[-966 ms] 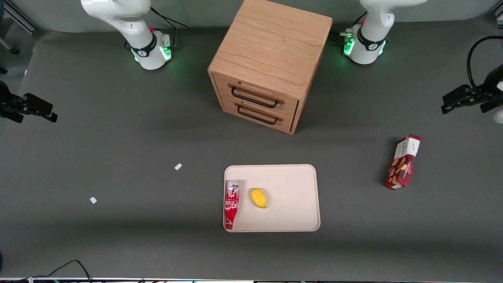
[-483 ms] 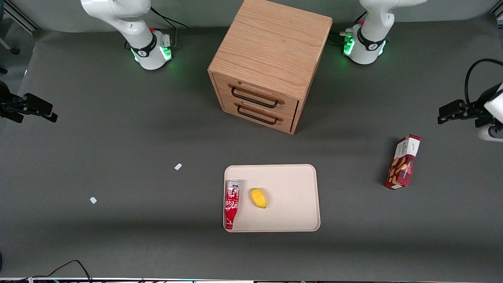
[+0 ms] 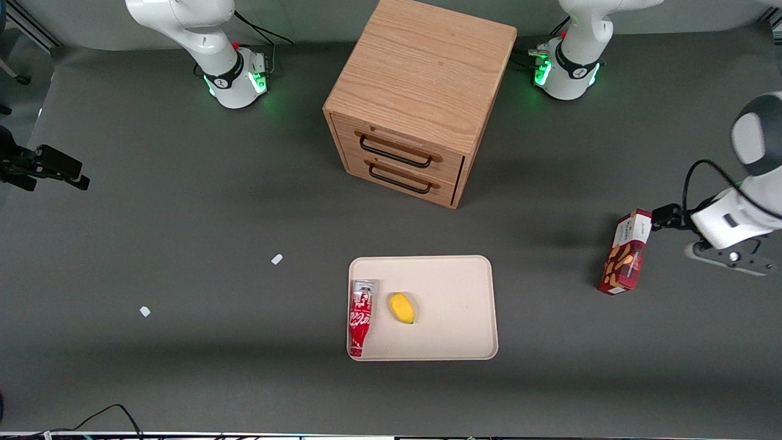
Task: Place red cookie box on tray
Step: 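Move the open left gripper down over the red plaid cookie box, then close the left gripper on the cookie box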
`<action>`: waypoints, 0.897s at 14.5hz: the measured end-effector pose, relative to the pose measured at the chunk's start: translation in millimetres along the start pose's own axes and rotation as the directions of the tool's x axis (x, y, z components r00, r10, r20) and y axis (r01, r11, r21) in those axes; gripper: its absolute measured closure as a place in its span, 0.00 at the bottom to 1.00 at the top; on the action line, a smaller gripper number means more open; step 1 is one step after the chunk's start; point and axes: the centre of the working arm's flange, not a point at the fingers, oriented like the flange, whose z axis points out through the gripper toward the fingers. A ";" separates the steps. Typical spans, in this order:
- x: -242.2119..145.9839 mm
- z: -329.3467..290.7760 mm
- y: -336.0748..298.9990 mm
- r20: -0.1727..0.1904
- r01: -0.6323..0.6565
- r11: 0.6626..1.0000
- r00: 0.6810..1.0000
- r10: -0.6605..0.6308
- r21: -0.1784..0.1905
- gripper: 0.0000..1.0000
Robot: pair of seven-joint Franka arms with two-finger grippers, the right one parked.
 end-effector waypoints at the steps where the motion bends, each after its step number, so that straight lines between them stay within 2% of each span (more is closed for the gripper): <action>1: -0.1 22.6 0.2 -0.011 -0.019 1.000 1.000 0.019 0.014 0.00; 5: -3.2 84.8 -1.9 -0.022 -0.043 0.999 0.999 0.044 0.026 0.00; 10: -16.2 157.7 3.3 -0.071 -0.070 0.997 0.995 0.073 0.040 0.00; 12: -21.9 176.0 6.8 -0.063 -0.075 0.997 0.995 0.077 0.035 0.00; 13: -22.9 179.5 7.5 -0.060 -0.076 0.997 0.995 0.077 0.033 0.07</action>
